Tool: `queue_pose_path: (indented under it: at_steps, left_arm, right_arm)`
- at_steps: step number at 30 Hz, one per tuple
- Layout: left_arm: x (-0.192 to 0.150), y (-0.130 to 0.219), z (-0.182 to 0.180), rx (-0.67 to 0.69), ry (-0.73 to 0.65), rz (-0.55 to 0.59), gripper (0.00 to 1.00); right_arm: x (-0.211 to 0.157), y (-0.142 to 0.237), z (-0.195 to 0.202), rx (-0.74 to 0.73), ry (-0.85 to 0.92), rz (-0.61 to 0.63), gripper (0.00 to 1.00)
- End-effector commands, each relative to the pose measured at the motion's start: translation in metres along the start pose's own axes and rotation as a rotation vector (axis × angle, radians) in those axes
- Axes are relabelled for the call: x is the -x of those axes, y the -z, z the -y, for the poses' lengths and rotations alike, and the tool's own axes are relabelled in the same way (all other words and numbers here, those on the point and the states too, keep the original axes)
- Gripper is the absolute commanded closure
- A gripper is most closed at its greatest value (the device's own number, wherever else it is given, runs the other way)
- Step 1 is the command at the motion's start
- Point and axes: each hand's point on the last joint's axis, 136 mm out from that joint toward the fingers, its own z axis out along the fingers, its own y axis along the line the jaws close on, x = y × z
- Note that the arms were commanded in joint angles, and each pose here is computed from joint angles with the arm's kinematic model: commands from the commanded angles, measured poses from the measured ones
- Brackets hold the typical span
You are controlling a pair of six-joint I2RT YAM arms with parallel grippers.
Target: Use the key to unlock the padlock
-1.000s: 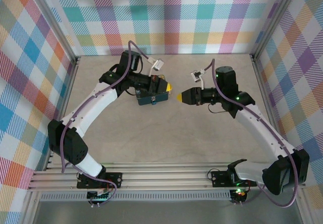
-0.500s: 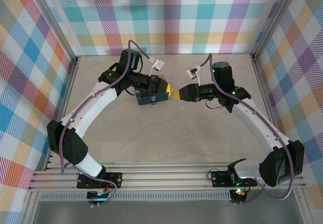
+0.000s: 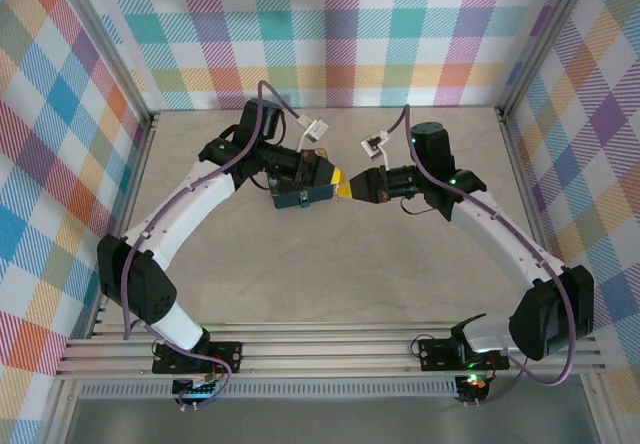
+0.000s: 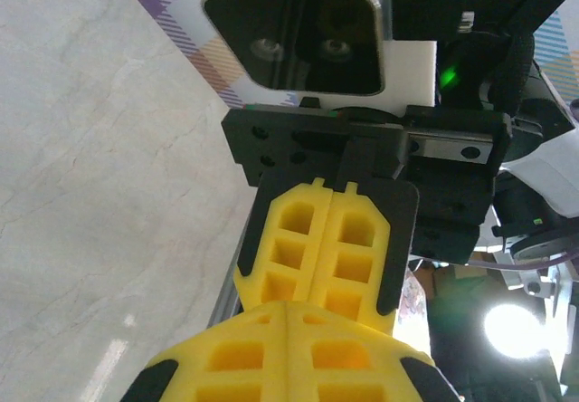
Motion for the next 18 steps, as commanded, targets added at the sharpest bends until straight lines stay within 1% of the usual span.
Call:
queue_pose_path:
  at_steps: [1,3,7,9,10,14,18]
  left_arm:
    - [0.005,-0.001,0.011,-0.017,-0.012,-0.001,1.0]
    - [0.006,-0.002,0.006,0.012,0.006,0.013,0.98]
    - [0.018,0.003,0.0,0.053,0.033,0.095,0.68]
    - [0.023,0.008,-0.005,0.083,0.058,0.149,0.57]
    - [0.025,0.011,-0.007,0.091,0.072,0.179,0.54]
    - [0.032,0.022,-0.009,0.077,0.097,0.303,0.53]
    - [0.022,0.025,-0.015,0.051,0.143,0.375,0.56]
  right_arm:
    - [0.006,-0.002,-0.011,0.053,0.057,0.005,1.0]
    - [0.007,-0.002,-0.009,0.05,0.061,0.017,1.0]
    - [0.008,-0.002,0.0,0.033,0.06,0.067,1.0]
    - [0.01,-0.002,0.004,0.025,0.053,0.093,1.0]
    - [0.011,-0.002,0.006,0.023,0.051,0.106,1.0]
    - [0.018,-0.002,0.01,0.014,0.039,0.157,1.0]
    - [0.025,0.0,0.014,0.004,0.027,0.206,1.0]
